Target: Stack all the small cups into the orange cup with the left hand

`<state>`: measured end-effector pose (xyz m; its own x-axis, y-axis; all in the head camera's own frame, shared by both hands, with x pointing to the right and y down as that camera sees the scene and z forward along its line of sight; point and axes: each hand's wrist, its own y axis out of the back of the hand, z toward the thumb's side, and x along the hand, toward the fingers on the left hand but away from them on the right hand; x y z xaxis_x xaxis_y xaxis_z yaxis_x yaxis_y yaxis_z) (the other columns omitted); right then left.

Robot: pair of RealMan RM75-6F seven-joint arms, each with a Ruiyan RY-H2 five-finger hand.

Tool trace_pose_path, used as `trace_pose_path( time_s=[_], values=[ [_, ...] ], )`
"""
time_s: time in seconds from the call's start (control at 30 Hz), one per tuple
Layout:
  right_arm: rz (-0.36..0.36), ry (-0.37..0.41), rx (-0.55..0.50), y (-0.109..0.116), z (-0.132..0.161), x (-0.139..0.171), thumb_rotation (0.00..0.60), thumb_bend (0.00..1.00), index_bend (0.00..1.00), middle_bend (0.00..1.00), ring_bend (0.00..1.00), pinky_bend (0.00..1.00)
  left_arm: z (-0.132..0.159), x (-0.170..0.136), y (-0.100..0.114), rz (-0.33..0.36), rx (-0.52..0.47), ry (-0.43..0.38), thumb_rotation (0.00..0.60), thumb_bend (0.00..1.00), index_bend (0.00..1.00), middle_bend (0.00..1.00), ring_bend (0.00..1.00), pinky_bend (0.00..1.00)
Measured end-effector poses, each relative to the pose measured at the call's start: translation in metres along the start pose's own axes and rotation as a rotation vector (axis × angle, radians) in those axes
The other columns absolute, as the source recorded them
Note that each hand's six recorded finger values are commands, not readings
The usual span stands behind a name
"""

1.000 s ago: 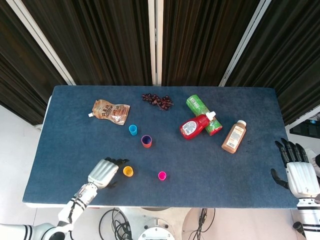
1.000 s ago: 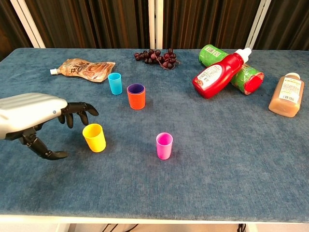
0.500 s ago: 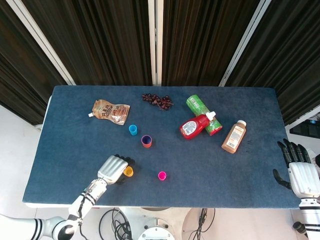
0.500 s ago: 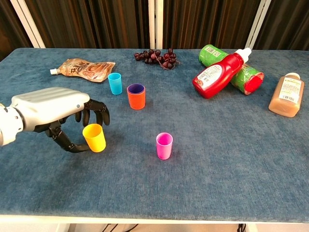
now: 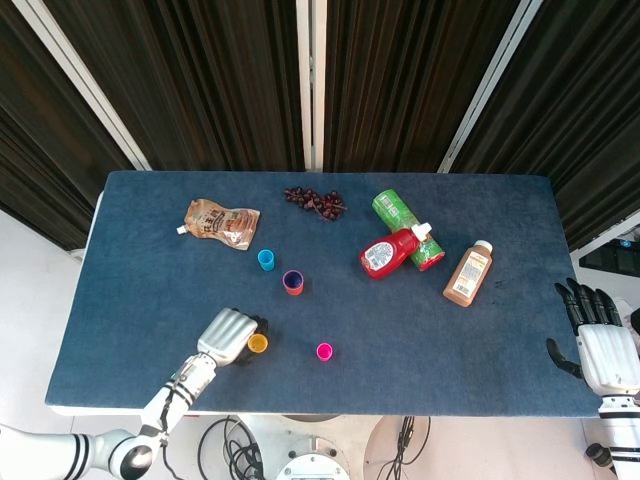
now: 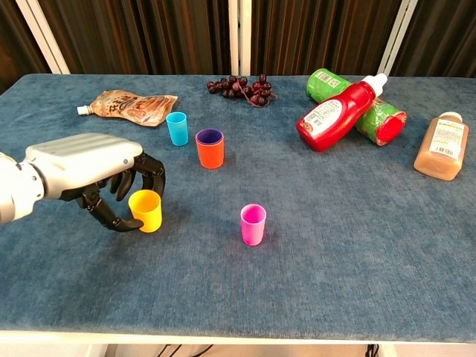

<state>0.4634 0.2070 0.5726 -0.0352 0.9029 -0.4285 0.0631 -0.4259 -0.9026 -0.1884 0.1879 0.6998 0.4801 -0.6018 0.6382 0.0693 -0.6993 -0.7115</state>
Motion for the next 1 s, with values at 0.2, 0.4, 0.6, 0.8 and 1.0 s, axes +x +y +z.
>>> trace_pose_path(
  time_s=[0.2, 0.4, 0.6, 0.8, 1.0],
  values=[
    [-0.001, -0.001, 0.001, 0.000, 0.000, 0.000, 0.600, 0.31, 0.00, 0.00, 0.00, 0.00, -0.001, 0.002, 0.014, 0.040, -0.019, 0.004, 0.600, 0.28, 0.47, 0.51, 0.56, 0.52],
    [-0.004, 0.008, 0.000, 0.000, 0.003, 0.001, 0.600, 0.31, 0.00, 0.00, 0.00, 0.00, -0.004, 0.015, 0.055, 0.126, -0.111, 0.020, 0.600, 0.28, 0.47, 0.51, 0.56, 0.52],
    [0.002, 0.010, 0.001, -0.001, 0.005, 0.001, 0.600, 0.31, 0.00, 0.00, 0.00, 0.00, -0.001, 0.042, 0.090, 0.167, -0.268, 0.025, 0.600, 0.28, 0.47, 0.51, 0.56, 0.52],
    [0.004, 0.009, 0.000, -0.002, 0.004, 0.001, 0.600, 0.31, 0.00, 0.00, 0.00, 0.00, 0.007, 0.070, 0.093, 0.164, -0.282, 0.034, 0.600, 0.28, 0.47, 0.51, 0.56, 0.52],
    [0.006, 0.000, -0.004, -0.002, 0.000, 0.001, 0.600, 0.31, 0.00, 0.00, 0.00, 0.00, 0.014, 0.092, 0.085, 0.151, -0.287, 0.055, 0.600, 0.28, 0.47, 0.51, 0.56, 0.52]
  ],
)
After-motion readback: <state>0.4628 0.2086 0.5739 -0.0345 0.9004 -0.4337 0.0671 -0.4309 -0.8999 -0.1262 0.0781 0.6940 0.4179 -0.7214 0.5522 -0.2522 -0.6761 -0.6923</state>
